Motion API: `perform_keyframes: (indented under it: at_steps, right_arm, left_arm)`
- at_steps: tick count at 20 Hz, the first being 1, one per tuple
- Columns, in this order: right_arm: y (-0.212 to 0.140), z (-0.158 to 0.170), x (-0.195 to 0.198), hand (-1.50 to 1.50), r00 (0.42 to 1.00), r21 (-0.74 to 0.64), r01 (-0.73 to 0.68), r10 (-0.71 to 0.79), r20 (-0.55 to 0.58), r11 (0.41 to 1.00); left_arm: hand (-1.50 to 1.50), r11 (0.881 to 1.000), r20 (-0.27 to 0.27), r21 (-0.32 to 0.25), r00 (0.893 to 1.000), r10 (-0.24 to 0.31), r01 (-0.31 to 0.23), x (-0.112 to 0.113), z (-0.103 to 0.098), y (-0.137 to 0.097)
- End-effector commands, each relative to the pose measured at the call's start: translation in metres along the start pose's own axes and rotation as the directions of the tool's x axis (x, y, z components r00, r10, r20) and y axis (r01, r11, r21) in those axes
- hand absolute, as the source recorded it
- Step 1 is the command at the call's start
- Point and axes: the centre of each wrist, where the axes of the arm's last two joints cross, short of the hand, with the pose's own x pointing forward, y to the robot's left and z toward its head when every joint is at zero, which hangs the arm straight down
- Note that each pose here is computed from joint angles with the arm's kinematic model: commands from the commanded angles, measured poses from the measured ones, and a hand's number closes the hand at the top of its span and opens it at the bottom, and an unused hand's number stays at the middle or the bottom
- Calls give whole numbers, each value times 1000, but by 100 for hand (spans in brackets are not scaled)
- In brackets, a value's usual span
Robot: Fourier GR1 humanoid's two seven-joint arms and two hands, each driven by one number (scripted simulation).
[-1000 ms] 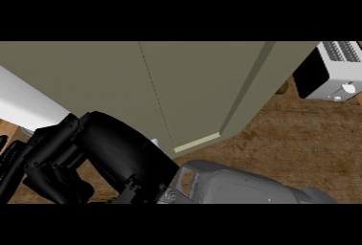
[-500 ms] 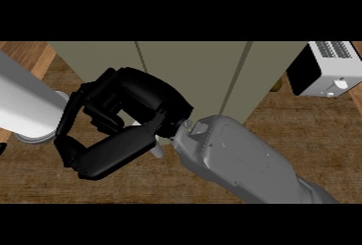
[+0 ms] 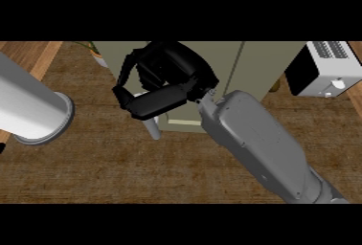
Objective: Pick up the bottled water, place it into the cabinet and close the cabinet
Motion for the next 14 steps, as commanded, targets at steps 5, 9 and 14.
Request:
perform_keyframes:
  at_steps: [5, 9, 14]
  right_arm:
    - [-43, -8, -3, 150, 995, -234, -93, 99, 12, 968]
    - [-58, 4, -1, 150, 995, -262, -85, 94, 23, 961]
    - [-80, 11, 1, -150, 986, -309, -138, 159, 44, 941]
  left_arm:
    - [-150, 1000, -18, -16, 1000, -12, 11, 3, -5, 8]
    - [-150, 1000, 0, -22, 1000, 13, -13, -7, -7, -11]
    - [-150, 998, 4, -55, 1000, 27, -27, 0, -11, -10]
